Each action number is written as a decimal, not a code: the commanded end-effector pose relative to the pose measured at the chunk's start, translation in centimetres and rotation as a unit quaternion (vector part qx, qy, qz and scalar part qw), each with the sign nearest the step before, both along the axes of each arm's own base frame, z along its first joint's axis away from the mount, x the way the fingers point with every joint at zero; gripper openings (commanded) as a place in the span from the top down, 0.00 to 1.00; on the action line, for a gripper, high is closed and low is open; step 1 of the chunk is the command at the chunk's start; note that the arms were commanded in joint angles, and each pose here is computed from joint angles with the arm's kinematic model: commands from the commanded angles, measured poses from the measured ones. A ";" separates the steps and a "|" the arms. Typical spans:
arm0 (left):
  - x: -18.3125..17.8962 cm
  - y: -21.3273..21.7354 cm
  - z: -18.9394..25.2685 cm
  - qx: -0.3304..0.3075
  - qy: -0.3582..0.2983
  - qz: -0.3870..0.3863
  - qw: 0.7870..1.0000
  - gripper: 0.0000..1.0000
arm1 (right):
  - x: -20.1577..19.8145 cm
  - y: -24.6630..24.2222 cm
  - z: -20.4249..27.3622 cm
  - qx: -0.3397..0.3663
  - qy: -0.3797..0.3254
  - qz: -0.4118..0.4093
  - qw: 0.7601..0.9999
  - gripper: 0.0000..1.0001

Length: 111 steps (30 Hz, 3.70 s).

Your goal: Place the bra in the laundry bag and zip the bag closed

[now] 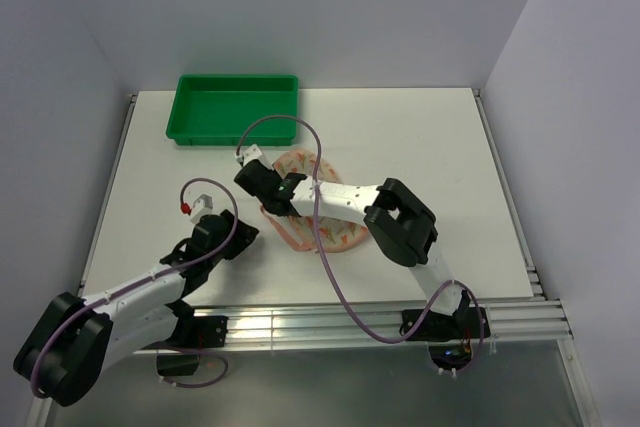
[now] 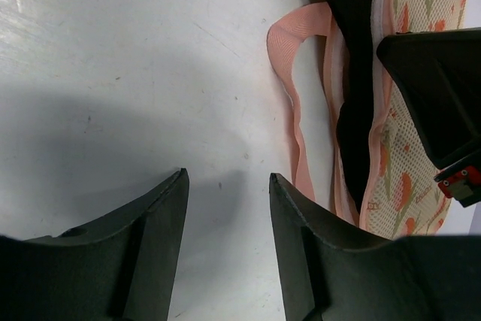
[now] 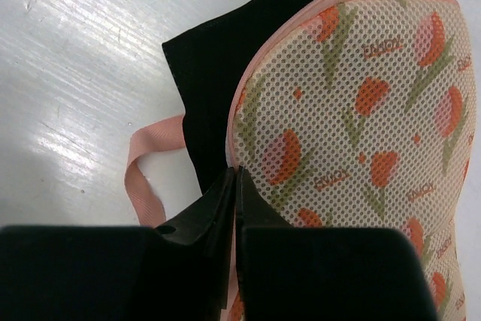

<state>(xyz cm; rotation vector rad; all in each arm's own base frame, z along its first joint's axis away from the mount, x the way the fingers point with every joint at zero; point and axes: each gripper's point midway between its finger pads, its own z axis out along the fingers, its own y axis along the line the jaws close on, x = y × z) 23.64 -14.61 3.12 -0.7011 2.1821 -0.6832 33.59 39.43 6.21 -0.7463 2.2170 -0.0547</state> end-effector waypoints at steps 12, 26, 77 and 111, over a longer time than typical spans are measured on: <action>4.3 -2.1 3.1 -0.021 -0.061 -0.028 0.998 0.30 | 0.3 0.1 6.1 0.101 -0.037 -0.012 0.994 1.00; 6.2 -3.6 -0.7 0.001 -0.018 -0.052 0.998 0.90 | 0.0 -0.8 7.4 0.133 -0.035 -0.017 0.990 1.00; 4.2 -8.4 22.1 0.007 -0.257 -0.103 0.961 1.00 | -3.4 -15.7 22.4 0.448 -0.100 -0.045 0.887 1.00; -2.6 -3.8 7.0 0.042 -0.097 -0.119 0.987 0.41 | -13.7 -15.8 5.6 0.421 0.091 -0.171 0.886 0.16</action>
